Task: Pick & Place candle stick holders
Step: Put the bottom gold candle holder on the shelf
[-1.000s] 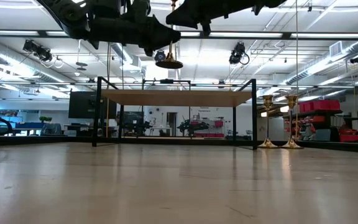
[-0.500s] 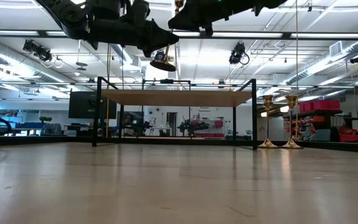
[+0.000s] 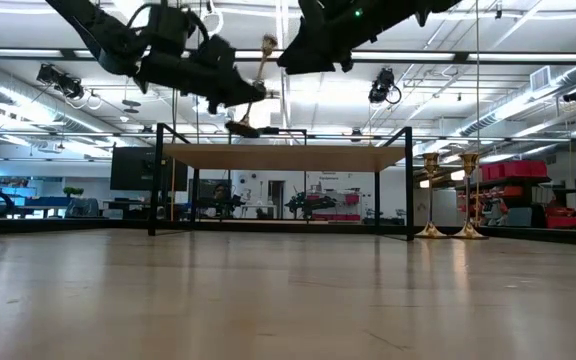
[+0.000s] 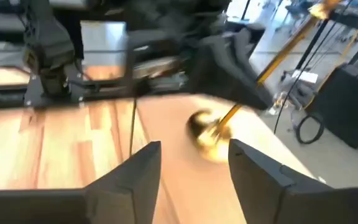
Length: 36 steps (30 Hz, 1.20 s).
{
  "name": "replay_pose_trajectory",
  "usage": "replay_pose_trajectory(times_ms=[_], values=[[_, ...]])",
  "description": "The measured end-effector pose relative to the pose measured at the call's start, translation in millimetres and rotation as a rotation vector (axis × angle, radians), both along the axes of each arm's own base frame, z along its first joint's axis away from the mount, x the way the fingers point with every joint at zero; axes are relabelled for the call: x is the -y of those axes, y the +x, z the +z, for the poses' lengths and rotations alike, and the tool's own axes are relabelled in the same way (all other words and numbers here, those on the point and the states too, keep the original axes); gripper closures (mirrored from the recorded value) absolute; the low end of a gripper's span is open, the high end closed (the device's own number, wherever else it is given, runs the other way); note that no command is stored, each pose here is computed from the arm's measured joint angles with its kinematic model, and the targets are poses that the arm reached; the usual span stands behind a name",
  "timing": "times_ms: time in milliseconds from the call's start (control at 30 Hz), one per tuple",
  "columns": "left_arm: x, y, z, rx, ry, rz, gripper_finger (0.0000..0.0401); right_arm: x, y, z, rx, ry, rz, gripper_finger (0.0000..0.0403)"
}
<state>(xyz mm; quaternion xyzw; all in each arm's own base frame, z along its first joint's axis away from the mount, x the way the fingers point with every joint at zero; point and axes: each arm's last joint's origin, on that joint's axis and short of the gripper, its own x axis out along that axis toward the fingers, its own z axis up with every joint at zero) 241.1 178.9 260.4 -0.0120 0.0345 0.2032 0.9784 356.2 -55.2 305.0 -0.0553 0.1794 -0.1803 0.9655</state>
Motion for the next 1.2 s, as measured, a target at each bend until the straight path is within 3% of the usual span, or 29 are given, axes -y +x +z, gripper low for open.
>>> replay_pose_trajectory(times_ms=[133, 267, 667, 1200], values=[[-18.4, -15.0, 0.5, 0.004, 0.003, 0.059, 0.0389, -0.8, -0.9, -2.7, -0.026, 0.013, -0.001, 0.0207], [-30.8, -27.3, 0.2, 0.009, -0.01, 0.043, 0.0389, -2.0, -1.1, -3.5, -0.028, 0.031, -0.005, 0.0206], [-48.2, -46.8, -3.7, 0.001, -0.006, 0.128, 0.0389, -3.5, -0.4, -2.4, -0.017, 0.025, 0.001, 0.0206], [-67.0, -42.6, -29.4, -0.016, -0.037, 0.142, 0.0388, -3.5, 0.5, 0.2, 0.004, 0.007, 0.012, 0.0206]])
